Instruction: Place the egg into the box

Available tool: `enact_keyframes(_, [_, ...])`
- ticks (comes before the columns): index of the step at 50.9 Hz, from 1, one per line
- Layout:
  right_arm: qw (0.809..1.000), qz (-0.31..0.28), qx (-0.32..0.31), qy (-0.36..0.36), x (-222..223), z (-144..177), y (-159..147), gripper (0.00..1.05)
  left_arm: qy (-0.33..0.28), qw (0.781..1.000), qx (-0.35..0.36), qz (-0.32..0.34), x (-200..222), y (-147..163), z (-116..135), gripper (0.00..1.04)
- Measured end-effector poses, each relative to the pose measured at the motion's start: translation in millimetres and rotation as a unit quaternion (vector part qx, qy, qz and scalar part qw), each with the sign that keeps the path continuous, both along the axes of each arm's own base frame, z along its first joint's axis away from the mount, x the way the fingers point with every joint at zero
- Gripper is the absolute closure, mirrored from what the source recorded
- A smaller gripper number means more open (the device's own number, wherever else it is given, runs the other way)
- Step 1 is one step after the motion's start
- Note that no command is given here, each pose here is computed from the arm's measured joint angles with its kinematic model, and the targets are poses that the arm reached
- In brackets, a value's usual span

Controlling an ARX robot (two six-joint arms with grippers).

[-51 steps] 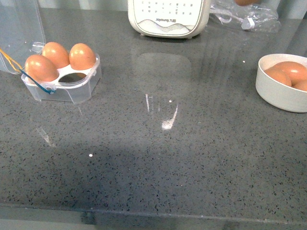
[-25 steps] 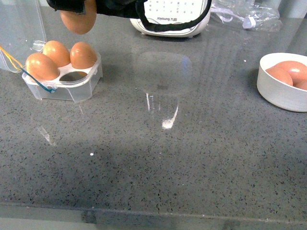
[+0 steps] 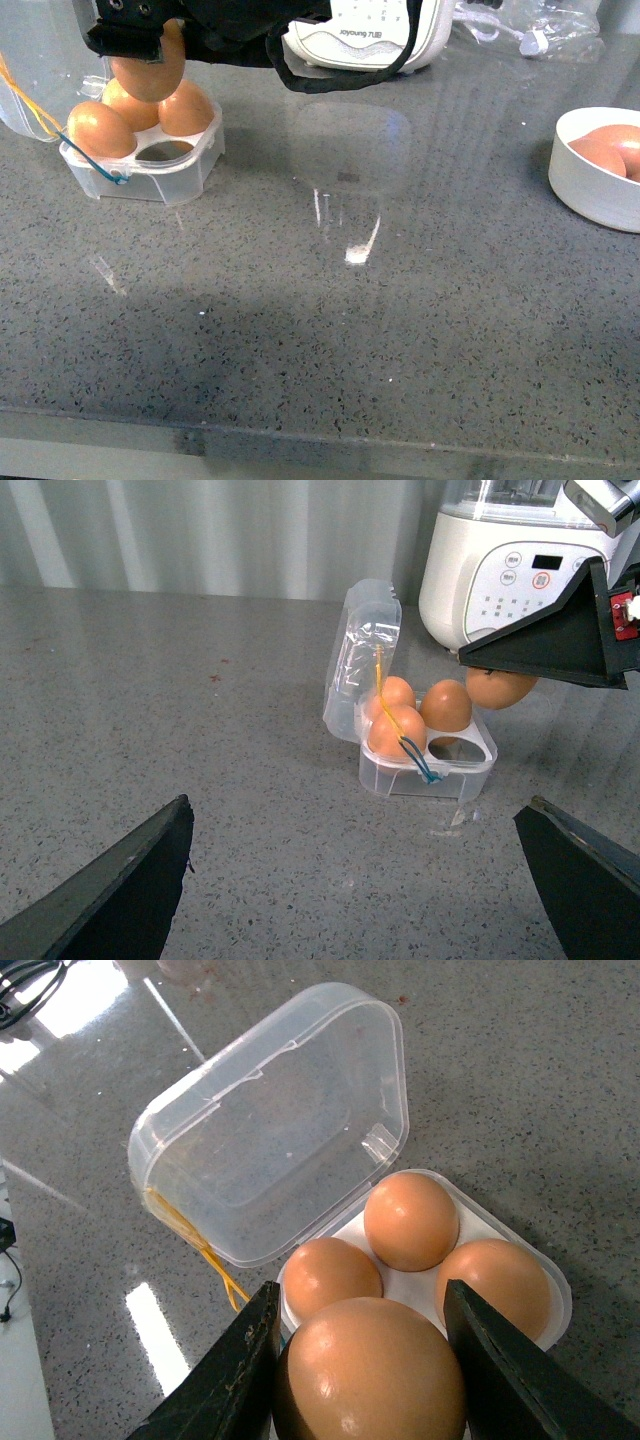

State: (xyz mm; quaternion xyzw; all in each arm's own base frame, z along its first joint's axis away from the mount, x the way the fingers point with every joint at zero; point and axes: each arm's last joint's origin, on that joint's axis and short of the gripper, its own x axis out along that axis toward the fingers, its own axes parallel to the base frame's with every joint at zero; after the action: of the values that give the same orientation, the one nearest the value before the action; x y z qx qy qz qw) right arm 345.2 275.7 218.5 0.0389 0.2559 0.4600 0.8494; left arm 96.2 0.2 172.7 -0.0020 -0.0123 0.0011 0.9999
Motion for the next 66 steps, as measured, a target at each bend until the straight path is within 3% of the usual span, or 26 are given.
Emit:
enact_keyframes(28, [1.0, 0.008, -0.008, 0.006, 9.6, -3.0, 8.5, 0.62, 0.0, 1.0, 0.0, 0.0, 0.0, 0.0, 0.0, 0.07])
enact_keyframes(38, [1.0, 0.001, -0.021, 0.013, 15.9, -8.3, 11.7, 0.37, 0.0, 1.0, 0.0, 0.0, 0.0, 0.0, 0.0, 0.07])
enact_keyframes(46, [1.0, -0.01, -0.01, 0.007, 18.0, -6.5, 12.3, 0.06, 0.0, 1.0, 0.0, 0.0, 0.0, 0.0, 0.0, 0.07])
enact_keyframes(48, [1.0, -0.016, -0.008, 0.002, 17.9, -5.2, 11.2, 0.06, 0.0, 1.0, 0.0, 0.0, 0.0, 0.0, 0.0, 0.07])
enact_keyframes(54, [0.999, -0.049, 0.006, -0.01, 15.4, 0.8, -0.4, 0.07, 0.0, 1.0, 0.0, 0.0, 0.0, 0.0, 0.0, 0.07])
enact_keyframes(58, [0.994, -0.102, 0.019, -0.023, 9.9, 12.1, -18.2, 0.07, 0.0, 1.0, 0.0, 0.0, 0.0, 0.0, 0.0, 0.07])
enact_keyframes(66, [0.968, -0.24, 0.026, -0.066, -13.1, 32.2, -74.4, 0.07, 0.0, 1.0, 0.0, 0.0, 0.0, 0.0, 0.0, 0.07])
